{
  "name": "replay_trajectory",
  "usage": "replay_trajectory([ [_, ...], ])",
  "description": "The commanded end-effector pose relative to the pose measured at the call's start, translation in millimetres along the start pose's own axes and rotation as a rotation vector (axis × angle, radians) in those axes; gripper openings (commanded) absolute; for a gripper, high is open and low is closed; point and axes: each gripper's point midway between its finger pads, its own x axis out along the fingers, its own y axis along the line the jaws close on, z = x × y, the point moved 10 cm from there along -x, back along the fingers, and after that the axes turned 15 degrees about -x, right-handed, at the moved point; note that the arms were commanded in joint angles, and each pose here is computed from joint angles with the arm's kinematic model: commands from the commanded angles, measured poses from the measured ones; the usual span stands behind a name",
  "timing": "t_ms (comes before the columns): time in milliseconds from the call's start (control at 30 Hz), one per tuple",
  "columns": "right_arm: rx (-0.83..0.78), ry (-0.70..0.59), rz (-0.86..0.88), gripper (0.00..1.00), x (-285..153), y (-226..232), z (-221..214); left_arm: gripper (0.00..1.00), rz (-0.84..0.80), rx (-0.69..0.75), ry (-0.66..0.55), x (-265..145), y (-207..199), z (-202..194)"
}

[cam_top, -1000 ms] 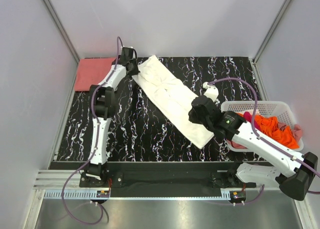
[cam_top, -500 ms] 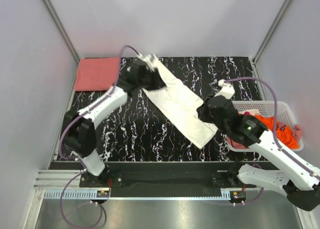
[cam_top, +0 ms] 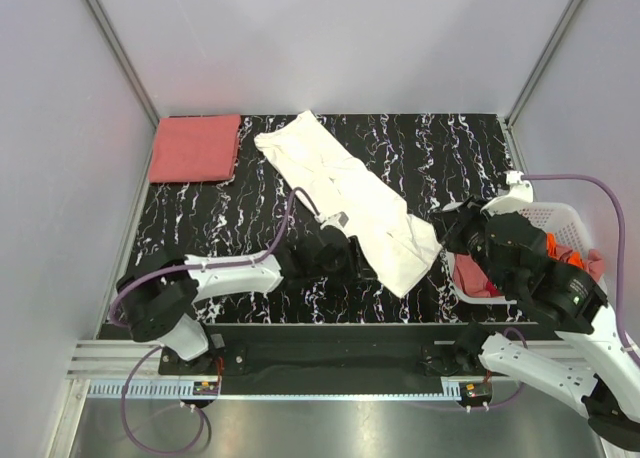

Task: Fold and stack the t-shirts
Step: Fold the tshirt

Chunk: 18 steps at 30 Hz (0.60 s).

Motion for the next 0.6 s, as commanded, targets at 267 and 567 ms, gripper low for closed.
replay_trajectory([
  [267,0.020,0.023,-0.001,0.24,1.1,-3.5,-11.3,0.47,-0.066,-0.096,0.007,67.4,-16.7,-29.7],
  [567,0.054,0.007,0.002,0.23,-6.1,-10.2,-15.5,0.47,0.011,-0.100,0.031,91.7,-4.1,-43.8],
])
